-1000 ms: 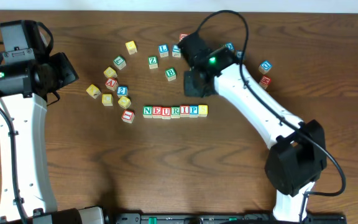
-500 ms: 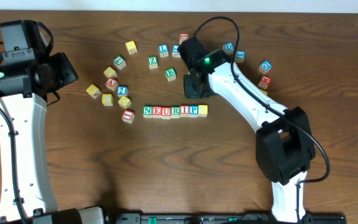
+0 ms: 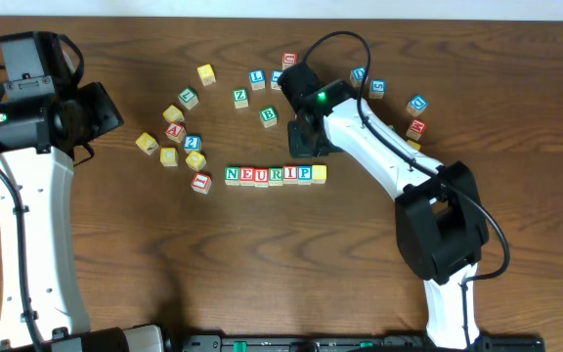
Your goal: Spell out NEURIPS
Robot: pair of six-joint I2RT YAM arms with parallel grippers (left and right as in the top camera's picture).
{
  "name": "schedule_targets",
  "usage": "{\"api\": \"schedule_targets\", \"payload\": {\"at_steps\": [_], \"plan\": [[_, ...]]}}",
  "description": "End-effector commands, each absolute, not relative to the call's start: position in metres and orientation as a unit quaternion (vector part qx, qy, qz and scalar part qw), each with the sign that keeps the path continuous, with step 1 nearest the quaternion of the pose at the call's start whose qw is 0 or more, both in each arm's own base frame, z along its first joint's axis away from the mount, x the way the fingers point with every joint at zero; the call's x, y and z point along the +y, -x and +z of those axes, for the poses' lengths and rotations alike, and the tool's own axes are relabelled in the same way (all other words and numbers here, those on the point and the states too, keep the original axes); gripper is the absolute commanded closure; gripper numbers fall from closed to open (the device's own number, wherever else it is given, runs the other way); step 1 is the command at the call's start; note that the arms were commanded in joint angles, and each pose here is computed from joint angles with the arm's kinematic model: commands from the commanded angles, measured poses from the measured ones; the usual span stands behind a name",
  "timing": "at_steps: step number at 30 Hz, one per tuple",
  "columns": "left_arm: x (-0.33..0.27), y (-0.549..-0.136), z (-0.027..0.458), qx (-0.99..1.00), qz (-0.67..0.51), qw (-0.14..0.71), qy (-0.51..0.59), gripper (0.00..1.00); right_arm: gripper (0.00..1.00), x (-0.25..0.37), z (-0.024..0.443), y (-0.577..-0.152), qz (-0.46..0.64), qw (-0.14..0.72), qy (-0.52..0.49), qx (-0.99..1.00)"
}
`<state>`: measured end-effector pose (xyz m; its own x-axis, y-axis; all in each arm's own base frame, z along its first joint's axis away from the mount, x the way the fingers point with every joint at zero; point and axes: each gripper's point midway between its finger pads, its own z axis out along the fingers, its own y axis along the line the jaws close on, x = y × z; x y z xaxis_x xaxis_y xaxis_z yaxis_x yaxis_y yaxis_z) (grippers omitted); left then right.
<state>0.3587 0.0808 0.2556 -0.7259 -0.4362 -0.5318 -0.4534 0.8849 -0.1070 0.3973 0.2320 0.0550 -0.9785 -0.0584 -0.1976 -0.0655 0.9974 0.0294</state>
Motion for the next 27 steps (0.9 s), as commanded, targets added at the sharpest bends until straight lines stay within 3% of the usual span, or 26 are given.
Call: {"api": "schedule_targets", "payload": {"at_steps": [1, 27], "plan": [[0.084, -0.361, 0.257, 0.930, 0.023, 0.284, 0.233, 0.40, 0.99, 0.224, 0.047, -0.397, 0.008, 0.089, 0.033, 0.995], [0.084, -0.361, 0.257, 0.930, 0.023, 0.284, 0.233, 0.40, 0.99, 0.212, 0.031, -0.390, -0.002, 0.071, 0.022, 0.997]]}}
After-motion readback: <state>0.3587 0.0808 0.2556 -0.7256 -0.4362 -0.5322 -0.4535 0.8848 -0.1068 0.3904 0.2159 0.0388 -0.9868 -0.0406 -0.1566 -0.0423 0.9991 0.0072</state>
